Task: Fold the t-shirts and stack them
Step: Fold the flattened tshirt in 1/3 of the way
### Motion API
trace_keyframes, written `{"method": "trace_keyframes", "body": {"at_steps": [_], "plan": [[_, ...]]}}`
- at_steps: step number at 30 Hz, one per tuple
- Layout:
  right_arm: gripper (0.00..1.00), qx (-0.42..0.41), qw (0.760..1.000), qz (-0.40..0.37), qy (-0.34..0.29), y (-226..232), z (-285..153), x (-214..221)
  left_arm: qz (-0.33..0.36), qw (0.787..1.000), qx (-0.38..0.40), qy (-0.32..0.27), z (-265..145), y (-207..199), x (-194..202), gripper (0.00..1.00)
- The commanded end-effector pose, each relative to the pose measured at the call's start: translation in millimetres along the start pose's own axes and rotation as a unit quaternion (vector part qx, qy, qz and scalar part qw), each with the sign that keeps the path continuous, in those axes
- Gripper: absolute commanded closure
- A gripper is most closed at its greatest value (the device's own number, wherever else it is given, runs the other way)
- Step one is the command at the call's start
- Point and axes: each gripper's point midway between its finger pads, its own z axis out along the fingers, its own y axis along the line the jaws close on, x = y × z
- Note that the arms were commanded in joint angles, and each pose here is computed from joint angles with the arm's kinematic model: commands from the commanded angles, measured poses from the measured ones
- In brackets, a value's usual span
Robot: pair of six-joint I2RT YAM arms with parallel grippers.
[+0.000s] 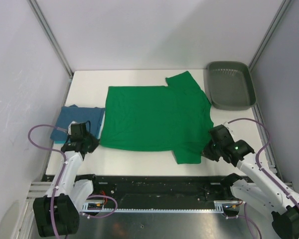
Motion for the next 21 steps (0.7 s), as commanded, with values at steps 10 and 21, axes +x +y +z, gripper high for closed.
{"method": "trace_keyframes", "body": {"at_steps": [10,21], "plan": [[1.0,0.033,0.991,-0.105,-0.081,71,26,-92,0.096,0.994,-0.045,-0.031,18,-76,-40,1.0],[1.0,0.071,0.989,-0.117,-0.051,94,114,-150,0.122,0.99,-0.07,-0.018,69,-122,-63,1.0]]}}
